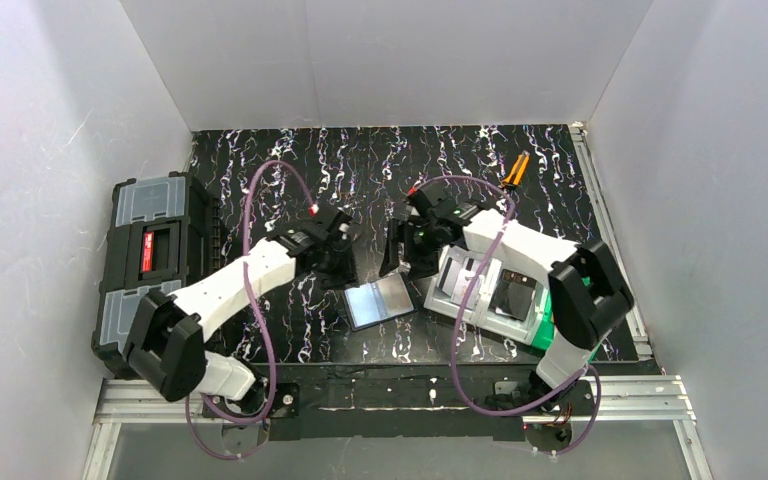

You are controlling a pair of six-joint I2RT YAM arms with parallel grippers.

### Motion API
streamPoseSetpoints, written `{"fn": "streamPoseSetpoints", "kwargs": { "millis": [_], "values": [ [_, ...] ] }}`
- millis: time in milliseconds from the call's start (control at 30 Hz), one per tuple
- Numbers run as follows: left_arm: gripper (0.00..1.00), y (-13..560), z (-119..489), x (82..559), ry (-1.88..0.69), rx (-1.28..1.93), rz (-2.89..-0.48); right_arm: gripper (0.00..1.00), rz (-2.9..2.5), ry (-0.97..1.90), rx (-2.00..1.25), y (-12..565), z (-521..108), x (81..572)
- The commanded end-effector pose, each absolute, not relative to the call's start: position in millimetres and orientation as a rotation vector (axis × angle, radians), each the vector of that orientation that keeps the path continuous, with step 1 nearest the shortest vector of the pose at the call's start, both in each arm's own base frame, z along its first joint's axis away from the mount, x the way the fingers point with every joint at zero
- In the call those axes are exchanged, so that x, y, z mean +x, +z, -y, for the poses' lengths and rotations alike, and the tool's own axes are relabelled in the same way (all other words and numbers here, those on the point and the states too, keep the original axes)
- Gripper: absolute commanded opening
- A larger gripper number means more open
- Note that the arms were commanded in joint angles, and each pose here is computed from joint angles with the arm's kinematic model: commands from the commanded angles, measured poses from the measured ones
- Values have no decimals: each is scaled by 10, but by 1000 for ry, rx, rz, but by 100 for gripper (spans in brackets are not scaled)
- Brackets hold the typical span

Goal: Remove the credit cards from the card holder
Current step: Remove the credit card from the card holder.

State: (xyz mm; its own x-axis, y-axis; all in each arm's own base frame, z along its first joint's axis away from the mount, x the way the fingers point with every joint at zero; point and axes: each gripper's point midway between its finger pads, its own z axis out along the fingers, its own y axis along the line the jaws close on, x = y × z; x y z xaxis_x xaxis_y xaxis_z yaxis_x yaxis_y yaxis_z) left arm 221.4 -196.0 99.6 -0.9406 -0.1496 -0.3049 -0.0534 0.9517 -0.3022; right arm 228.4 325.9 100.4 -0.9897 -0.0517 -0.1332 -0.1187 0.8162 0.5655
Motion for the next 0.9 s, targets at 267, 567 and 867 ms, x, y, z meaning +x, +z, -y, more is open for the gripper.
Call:
{"fn": "streamPoseSetpoints", "kwargs": {
  "millis": [267, 567, 867],
  "values": [
    [54, 631, 2664, 2369, -41, 151, -2756, 77, -2754, 726, 55, 1301, -2398, 2696],
    [56, 302, 2825, 2343, 109, 313, -2763, 78, -2702, 737, 164, 1388, -2132, 2809],
    [43, -39, 2603, 2061, 262, 419, -2841, 78, -2715, 743, 158, 1318, -2129, 2768]
  ]
}}
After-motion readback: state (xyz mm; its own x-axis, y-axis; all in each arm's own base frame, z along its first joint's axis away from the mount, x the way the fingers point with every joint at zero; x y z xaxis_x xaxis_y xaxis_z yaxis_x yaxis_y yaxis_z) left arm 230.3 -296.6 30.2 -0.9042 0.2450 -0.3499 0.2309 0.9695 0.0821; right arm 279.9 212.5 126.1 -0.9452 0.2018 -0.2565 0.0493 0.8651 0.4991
